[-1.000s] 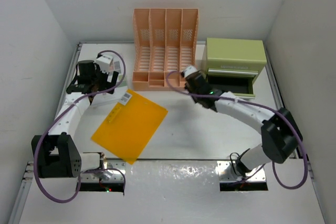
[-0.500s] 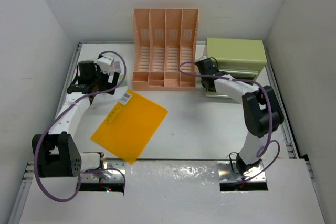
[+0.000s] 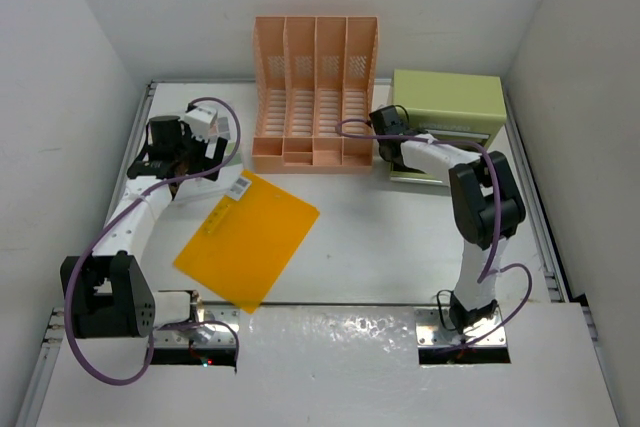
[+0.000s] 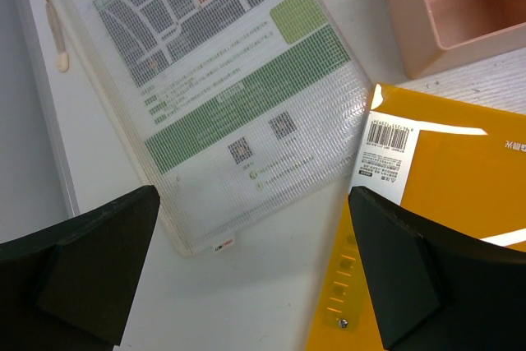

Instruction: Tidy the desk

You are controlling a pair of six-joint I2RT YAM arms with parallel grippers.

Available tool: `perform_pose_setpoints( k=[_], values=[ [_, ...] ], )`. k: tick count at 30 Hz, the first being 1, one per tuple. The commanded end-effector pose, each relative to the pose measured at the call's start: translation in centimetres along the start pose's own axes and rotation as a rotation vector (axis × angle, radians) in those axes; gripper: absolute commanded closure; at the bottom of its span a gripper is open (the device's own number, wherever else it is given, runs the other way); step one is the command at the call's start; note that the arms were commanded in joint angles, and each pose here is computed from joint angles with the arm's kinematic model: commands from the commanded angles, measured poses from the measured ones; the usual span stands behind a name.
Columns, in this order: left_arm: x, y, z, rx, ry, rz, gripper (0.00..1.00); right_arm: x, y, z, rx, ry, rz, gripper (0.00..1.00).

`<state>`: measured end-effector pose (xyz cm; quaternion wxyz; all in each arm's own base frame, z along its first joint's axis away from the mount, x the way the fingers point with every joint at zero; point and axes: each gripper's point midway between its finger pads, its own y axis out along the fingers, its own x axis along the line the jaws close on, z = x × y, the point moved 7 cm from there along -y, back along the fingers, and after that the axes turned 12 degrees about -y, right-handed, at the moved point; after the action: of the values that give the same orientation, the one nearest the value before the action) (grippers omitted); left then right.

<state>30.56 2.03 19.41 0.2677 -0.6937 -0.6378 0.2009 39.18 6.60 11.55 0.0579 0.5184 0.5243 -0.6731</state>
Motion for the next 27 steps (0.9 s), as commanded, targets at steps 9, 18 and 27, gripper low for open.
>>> perform_pose_setpoints(
  k=[9, 18, 27],
  values=[
    [0.4, -0.4, -1.0, -0.055, 0.006, -0.008, 0.0, -1.4, -0.6, -0.7, -0.036, 0.052, -0.001, 0.46],
    [0.3, -0.3, -1.0, -0.053, 0.009, 0.0, 0.0, -2.5, -3.5, -0.7, -0.138, 0.138, -0.068, 0.46],
    [0.2, -0.2, -0.9, -0.048, 0.008, 0.01, 0.0, -1.4, -8.0, 1.5, -0.341, 0.363, -0.204, 0.79]
  ],
)
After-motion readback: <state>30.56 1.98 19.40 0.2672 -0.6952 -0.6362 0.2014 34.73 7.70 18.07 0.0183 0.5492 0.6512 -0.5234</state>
